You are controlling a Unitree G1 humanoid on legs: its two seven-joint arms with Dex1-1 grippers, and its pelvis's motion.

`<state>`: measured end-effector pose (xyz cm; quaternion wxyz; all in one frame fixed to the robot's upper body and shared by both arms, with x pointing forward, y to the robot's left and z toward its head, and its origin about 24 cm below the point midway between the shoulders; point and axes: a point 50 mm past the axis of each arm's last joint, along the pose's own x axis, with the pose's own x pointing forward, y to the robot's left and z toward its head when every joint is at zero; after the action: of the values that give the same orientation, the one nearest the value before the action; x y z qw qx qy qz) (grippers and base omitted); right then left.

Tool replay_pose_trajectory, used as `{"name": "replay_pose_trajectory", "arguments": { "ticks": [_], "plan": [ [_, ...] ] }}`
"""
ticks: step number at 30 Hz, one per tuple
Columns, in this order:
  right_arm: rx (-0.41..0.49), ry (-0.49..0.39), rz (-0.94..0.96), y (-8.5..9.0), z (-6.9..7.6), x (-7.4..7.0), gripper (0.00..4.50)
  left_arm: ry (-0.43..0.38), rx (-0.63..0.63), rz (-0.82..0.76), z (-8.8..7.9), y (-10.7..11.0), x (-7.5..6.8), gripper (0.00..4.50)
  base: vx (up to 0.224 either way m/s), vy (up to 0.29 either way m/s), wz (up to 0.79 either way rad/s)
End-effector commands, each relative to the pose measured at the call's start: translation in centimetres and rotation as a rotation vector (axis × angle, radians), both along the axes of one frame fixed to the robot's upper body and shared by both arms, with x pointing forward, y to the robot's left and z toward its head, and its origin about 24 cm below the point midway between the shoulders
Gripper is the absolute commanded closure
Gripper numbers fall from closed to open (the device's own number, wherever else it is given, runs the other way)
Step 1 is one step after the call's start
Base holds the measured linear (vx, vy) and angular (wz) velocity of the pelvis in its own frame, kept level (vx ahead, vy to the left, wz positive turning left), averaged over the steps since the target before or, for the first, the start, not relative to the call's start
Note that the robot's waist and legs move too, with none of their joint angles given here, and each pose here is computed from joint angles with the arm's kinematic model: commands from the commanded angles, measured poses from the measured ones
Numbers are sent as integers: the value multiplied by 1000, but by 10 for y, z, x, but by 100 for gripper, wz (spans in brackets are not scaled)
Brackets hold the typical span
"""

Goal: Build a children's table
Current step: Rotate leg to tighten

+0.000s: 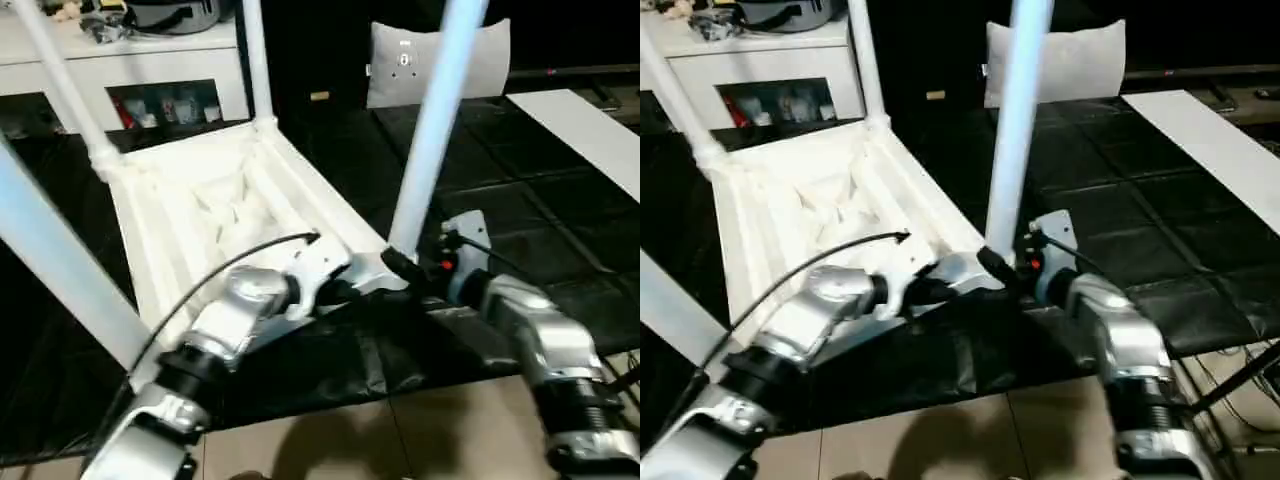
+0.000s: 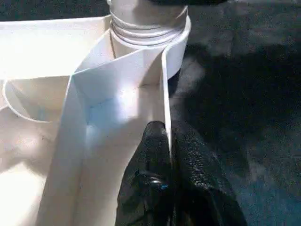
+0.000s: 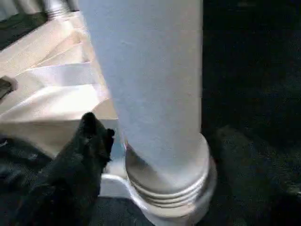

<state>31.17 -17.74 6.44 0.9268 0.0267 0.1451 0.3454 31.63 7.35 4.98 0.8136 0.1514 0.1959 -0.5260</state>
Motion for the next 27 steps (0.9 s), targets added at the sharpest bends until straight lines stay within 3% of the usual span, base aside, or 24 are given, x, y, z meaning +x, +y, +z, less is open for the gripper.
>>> {"name": "replay_pose_trajectory", "arguments": {
  "ticks": [1,8,14,17,27],
  "plan": [
    [1,-46,79,-2,13,-2,25,-64,-54,-104,16,-5,-1,450,0,0,0],
    [-110,-48,342,-15,22,-15,7,-59,17,-318,13,11,-10,450,0,0,0],
    [-128,-1,492,-13,21,-23,77,-30,52,-459,12,23,-18,450,0,0,0],
    [-109,41,569,-9,19,-27,83,-3,53,-537,14,28,-23,450,0,0,0],
    [-49,106,667,0,16,-38,177,4,48,-555,15,31,-23,450,0,0,0]
  ]
}}
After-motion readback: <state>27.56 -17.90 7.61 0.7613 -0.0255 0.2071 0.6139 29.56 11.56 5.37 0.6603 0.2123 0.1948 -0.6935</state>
